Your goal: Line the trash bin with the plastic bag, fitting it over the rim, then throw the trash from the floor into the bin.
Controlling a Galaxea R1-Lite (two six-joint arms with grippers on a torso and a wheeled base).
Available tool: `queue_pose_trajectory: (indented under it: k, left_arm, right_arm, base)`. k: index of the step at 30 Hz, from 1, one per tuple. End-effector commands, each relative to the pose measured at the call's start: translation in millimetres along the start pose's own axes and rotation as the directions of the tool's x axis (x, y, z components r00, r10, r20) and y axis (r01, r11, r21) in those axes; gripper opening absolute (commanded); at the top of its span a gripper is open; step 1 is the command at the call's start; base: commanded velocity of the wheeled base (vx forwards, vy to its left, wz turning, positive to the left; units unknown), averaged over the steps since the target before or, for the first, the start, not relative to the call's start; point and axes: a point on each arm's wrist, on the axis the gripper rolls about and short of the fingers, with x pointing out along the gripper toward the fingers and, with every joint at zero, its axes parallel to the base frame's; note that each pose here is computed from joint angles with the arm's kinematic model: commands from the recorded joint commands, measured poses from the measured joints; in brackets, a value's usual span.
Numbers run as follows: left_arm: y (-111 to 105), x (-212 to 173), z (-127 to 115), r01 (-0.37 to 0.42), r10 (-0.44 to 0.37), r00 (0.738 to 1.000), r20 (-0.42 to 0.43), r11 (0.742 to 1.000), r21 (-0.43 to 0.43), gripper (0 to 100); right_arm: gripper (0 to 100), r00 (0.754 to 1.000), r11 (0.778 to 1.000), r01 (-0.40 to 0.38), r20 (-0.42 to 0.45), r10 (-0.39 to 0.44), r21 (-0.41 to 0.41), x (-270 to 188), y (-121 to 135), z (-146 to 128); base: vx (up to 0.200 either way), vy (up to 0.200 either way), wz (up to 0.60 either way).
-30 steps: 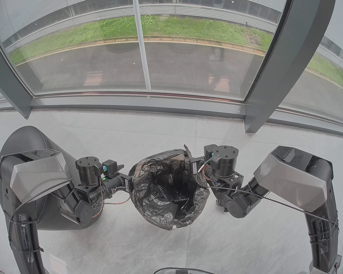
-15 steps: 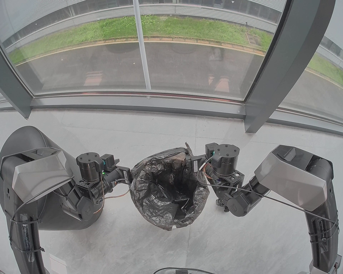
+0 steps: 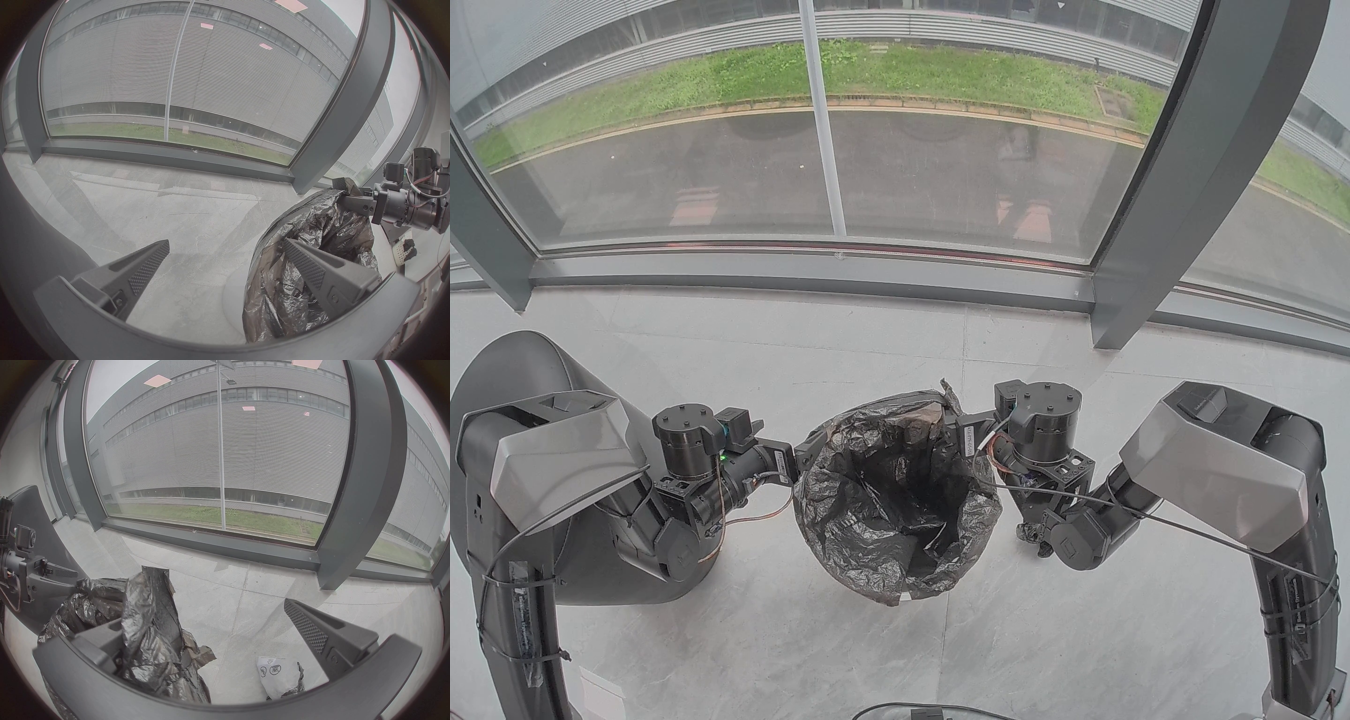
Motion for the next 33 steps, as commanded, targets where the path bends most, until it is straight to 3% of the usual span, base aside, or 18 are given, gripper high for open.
queue_pose_trajectory:
  k: [1,14,18,21,26,27,33]
  left_arm:
    - [0,0,-1,-0.001,0.001,1.000,-0.005,1.000,-0.001,100]
    - [-4,-2,3,0.009,-0.009,1.000,0.005,1.000,0.002,100]
    - [-5,-3,5,0.010,-0.010,1.000,0.011,1.000,0.003,100]
    - [-6,-4,7,0.010,-0.010,1.000,0.014,1.000,0.003,100]
    - [-10,-4,7,0.022,-0.022,1.000,0.014,1.000,0.006,100]
    - [-11,-4,7,0.025,-0.025,1.000,0.015,1.000,0.006,100]
    - [-15,-4,7,0.034,-0.034,0.999,0.014,0.999,0.008,100]
  right_arm:
    - [100,1.000,1.000,0.001,0.003,-0.001,0.000,0,-1,1]
    - [100,1.000,0.999,-0.002,-0.006,0.002,0.040,-3,-2,1]
    - [100,0.999,0.998,-0.002,-0.054,0.006,0.070,-8,-5,-11]
    - [100,0.997,0.990,0.004,-0.080,0.007,0.138,-11,-7,-13]
    - [100,0.991,0.964,0.048,-0.133,-0.013,0.262,-8,-17,-7]
    - [100,0.988,0.948,0.066,-0.155,-0.017,0.312,-7,-22,-5]
    - [100,0.987,0.920,0.091,-0.158,-0.032,0.381,-3,-38,1]
  base:
    - [0.000,0.000,0.00]
    - [0.000,0.000,0.00]
    - [0.000,0.000,0.00]
    - [0.000,0.000,0.00]
    - [0.000,0.000,0.00]
    - [0.000,0.000,0.00]
    - [0.000,0.000,0.00]
